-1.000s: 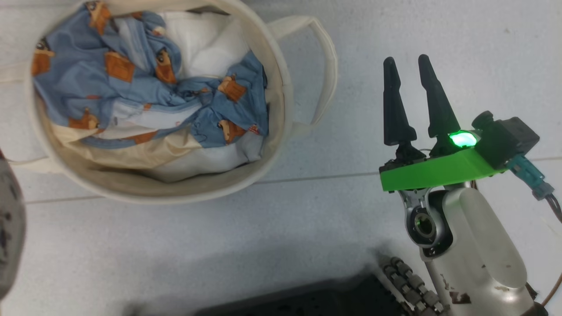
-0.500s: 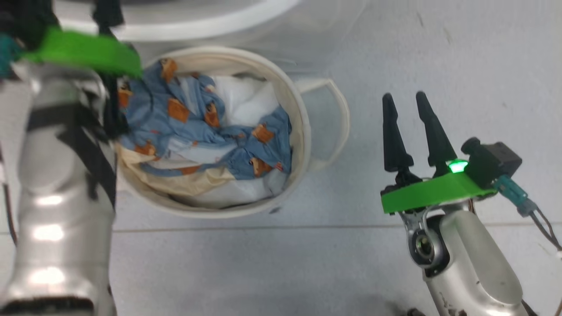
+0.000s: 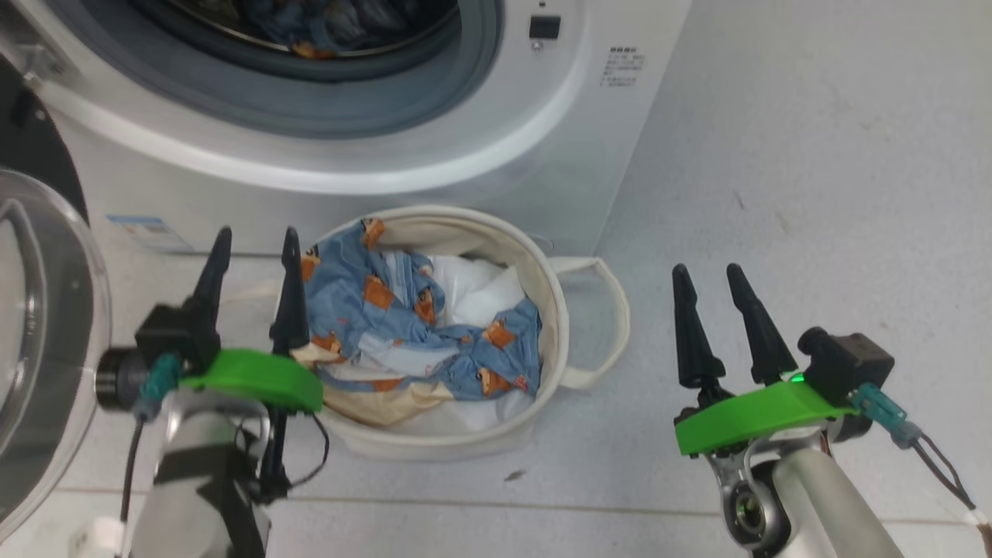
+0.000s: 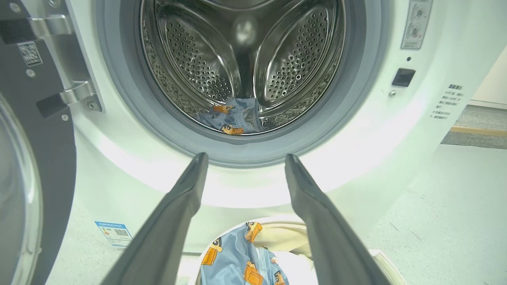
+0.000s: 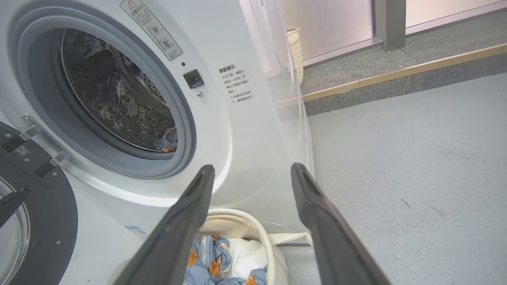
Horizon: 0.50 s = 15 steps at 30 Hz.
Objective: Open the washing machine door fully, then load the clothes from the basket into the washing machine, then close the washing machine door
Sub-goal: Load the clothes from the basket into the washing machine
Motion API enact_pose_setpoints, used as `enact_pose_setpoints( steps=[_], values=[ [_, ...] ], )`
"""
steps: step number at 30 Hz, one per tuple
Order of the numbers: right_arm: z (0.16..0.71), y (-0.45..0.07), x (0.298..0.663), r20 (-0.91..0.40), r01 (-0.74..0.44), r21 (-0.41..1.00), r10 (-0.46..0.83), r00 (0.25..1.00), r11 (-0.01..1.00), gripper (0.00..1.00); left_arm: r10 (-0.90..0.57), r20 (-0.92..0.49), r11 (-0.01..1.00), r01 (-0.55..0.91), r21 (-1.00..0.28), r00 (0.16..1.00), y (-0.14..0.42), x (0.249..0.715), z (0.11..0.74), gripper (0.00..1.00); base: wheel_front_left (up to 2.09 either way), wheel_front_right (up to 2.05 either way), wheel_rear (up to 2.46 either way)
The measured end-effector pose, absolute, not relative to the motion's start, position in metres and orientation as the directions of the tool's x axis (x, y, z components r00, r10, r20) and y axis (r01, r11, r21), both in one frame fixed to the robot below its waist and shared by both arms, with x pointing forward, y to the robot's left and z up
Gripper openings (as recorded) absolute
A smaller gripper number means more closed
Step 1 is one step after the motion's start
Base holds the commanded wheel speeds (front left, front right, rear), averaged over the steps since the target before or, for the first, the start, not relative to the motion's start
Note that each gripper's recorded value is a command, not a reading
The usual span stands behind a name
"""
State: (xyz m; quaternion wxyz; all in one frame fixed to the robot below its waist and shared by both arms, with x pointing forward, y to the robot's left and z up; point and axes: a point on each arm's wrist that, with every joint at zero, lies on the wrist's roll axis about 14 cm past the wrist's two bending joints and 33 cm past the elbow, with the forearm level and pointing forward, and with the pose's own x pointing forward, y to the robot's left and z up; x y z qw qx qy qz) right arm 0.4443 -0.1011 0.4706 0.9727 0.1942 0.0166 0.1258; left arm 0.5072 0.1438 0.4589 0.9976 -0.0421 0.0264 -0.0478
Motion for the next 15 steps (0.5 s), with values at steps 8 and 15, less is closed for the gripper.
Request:
enact_pose_setpoints(
  steps=[8, 15],
  values=[
    [0.492, -0.100, 0.425, 0.060, -0.255, 0.380, 0.252, 0.966, 0.889, 1.00, -0.101, -0.055, 0.992, 0.096, -0.086, 0.993, 0.144, 0.455, 0.461, 1.00, 0.00, 0.00, 0.00],
    [0.496, -0.104, 0.410, 0.064, -0.247, 0.377, 0.241, 0.968, 0.893, 1.00, -0.079, -0.075, 0.992, 0.071, -0.107, 0.994, 0.146, 0.428, 0.456, 1.00, 0.00, 0.00, 0.00]
  ],
)
